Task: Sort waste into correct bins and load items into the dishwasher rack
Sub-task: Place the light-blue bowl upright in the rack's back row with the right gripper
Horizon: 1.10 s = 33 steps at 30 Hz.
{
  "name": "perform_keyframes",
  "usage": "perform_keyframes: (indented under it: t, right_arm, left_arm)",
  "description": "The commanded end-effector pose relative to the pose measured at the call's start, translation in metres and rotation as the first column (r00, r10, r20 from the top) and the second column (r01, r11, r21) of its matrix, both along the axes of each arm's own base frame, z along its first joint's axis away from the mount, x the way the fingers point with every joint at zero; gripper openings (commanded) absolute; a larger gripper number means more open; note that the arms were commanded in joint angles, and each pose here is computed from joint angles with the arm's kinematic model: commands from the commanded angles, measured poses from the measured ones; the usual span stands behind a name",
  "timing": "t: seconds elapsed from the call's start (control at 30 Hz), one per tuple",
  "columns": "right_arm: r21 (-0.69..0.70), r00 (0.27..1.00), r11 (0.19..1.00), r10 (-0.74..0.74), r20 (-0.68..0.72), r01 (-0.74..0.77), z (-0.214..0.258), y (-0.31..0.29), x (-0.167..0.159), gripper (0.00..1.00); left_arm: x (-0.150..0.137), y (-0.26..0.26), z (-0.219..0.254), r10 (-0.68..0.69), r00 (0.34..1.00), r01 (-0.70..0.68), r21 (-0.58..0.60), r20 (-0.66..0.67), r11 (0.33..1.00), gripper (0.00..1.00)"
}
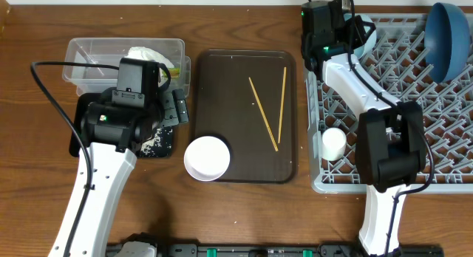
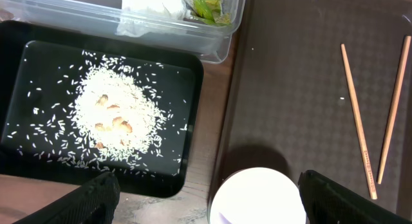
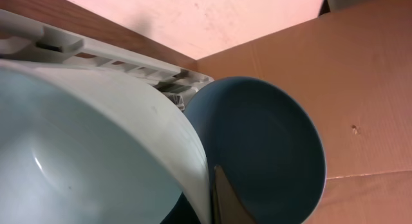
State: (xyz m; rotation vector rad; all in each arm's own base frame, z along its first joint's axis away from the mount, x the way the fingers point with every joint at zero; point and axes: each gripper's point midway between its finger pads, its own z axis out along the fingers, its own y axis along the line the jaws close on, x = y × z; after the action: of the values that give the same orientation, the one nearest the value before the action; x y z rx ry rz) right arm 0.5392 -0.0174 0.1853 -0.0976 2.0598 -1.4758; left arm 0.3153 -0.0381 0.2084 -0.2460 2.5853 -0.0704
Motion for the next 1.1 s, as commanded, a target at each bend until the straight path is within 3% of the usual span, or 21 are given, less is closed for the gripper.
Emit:
perform_keyframes:
  t: [0.0,0.23,0.33,0.43,0.5,0.57,0.67,0.77,1.07]
  right_arm:
    - [0.0,0.999,1.0,0.029,-0.036,-0.029,-0.014,0.009,0.005,0.01]
    - [0.004,0.996,0.997,0.078,-0.033,-0.078,-0.015,0.036,0.004,0.03]
    - [0.004,0.995,0.996,0.095,-0.033,-0.094,-0.015,0.045,0.004,0.09]
    - [0.002,0.994,0.994,0.105,-0.041,-0.105,-0.016,0.051,0.003,0.24]
    - [-0.003,0.992,0.994,0.113,-0.059,-0.114,-0.018,0.055,0.001,0.42]
    - [-0.006,0.99,0.993,0.12,-0.07,-0.121,-0.019,0.058,0.0,0.54]
    - [-0.006,0.989,0.992,0.128,-0.072,-0.129,-0.019,0.062,-0.001,0.67]
    - [-0.005,0.989,0.991,0.135,-0.065,-0.135,-0.018,0.067,-0.001,0.73]
    - [0.051,0.981,0.98,0.195,-0.01,-0.194,-0.002,0.087,-0.002,0.77]
  left_arm:
    - [0.001,0.002,0.006,0.007,1.0,-0.007,0.005,0.017,1.0,0.91]
    - [0.001,0.002,0.006,0.007,1.0,-0.007,0.005,0.017,1.0,0.91]
    - [0.001,0.002,0.006,0.007,1.0,-0.007,0.005,0.017,1.0,0.91]
    - [0.001,0.002,0.006,0.007,1.0,-0.007,0.005,0.017,1.0,0.91]
    - [0.001,0.002,0.006,0.007,1.0,-0.007,0.005,0.017,1.0,0.92]
    - [0.001,0.002,0.006,0.007,1.0,-0.007,0.005,0.017,1.0,0.91]
    - [0.001,0.002,0.006,0.007,1.0,-0.007,0.005,0.017,1.0,0.92]
    - [0.001,0.002,0.006,0.007,1.0,-0.007,0.005,0.017,1.0,0.91]
    - [0.001,0.002,0.006,0.007,1.0,-0.007,0.005,0.017,1.0,0.92]
